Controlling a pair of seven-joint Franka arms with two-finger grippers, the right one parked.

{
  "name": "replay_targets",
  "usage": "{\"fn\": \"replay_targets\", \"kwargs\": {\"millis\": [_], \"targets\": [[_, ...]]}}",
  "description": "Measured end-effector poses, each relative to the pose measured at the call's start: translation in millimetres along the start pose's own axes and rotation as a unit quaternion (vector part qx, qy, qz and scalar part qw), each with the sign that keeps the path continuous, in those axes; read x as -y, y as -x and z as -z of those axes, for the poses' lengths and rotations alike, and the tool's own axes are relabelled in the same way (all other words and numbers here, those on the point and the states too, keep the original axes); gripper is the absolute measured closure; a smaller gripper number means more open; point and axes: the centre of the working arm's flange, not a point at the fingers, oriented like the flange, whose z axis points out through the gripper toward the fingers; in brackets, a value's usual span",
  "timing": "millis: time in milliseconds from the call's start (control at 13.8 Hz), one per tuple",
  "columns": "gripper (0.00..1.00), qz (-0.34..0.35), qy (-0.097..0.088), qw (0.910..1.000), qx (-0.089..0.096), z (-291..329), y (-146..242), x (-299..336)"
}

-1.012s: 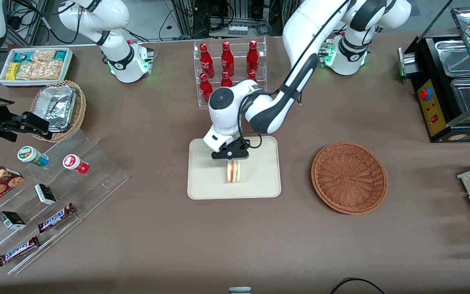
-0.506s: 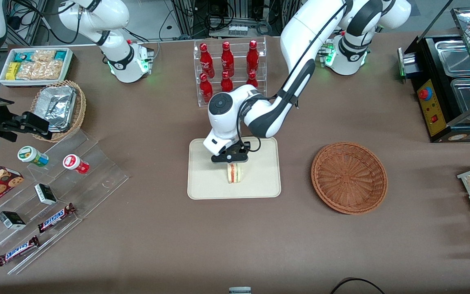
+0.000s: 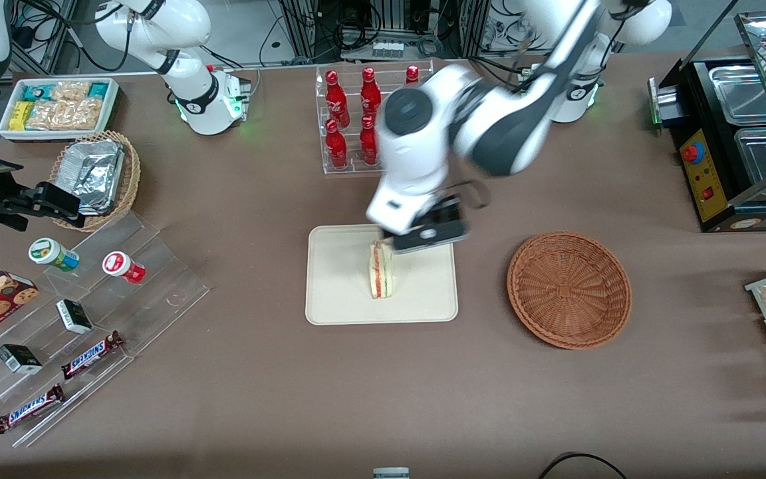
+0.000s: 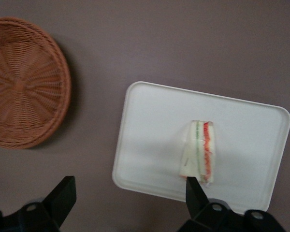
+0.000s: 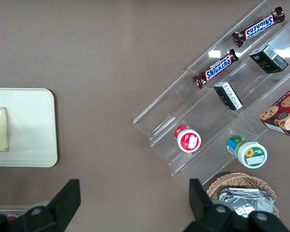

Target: Place sandwich from basket to tray

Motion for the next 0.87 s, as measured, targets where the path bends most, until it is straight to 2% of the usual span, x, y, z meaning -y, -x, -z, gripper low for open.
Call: {"fn": "replay_targets", "kwargs": {"millis": [145,217,506,651,867], "targets": [[0.0,-0.011,-0.012,0.9996,0.023,42.6,-19.6,66.0],[0.0,-0.016,-0.015,0.9994,0.028,56.6,-29.4,97.7],[0.0,-0.053,-0.01,0.998,0.033,84.8,-60.8,224.2],[0.0,-0.07,-0.004,0.9967,0.042,92.7,-70.0,282.6],[0.0,-0.086,0.004,0.9952,0.046,97.7,-78.9,340.3]]}}
